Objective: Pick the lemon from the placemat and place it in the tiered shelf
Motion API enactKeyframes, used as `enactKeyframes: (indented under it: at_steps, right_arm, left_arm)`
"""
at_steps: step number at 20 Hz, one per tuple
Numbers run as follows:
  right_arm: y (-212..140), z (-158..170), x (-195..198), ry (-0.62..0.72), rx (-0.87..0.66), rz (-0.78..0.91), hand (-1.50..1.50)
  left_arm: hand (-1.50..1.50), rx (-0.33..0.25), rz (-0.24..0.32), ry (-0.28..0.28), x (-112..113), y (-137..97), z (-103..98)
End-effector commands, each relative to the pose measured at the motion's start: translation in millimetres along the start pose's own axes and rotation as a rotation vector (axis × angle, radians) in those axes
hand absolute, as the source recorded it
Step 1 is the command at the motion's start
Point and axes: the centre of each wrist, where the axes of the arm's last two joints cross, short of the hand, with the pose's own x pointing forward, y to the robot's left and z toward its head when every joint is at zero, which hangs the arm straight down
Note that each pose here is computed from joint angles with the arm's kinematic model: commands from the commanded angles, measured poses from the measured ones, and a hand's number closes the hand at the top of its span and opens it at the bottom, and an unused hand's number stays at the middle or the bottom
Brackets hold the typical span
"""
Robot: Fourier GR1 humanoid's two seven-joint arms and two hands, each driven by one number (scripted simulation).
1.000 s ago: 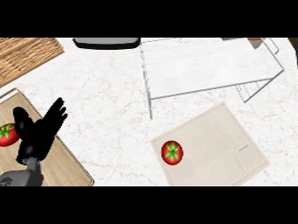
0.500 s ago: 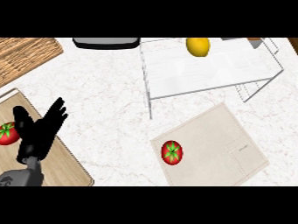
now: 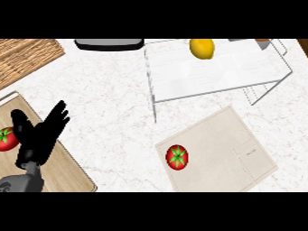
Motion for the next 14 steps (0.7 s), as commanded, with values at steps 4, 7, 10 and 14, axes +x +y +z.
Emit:
enactKeyframes:
  at_steps: [4,7,10,14]
  right_arm:
    - [-102.4,-11.4,-6.6,0.072,-0.199,-0.092,-1.5]
    - [-117.1,-13.5,-29.6,0.083,-0.197,-0.144,-1.5]
    - [-173.4,-9.1,-21.5,0.097,-0.169,-0.12,-1.5]
    - [-195.9,0.7,-44.7,0.07,-0.128,-0.139,-1.5]
  left_arm:
    - [0.0,0.023,0.003,0.049,-20.2,1.5,2.8]
    - [0.0,0.015,0.012,0.049,-31.9,8.2,-3.7]
    - [0.0,0.029,0.014,0.048,-15.1,-7.9,-1.2]
    - [0.0,0.022,0.006,0.065,-13.6,0.6,5.0]
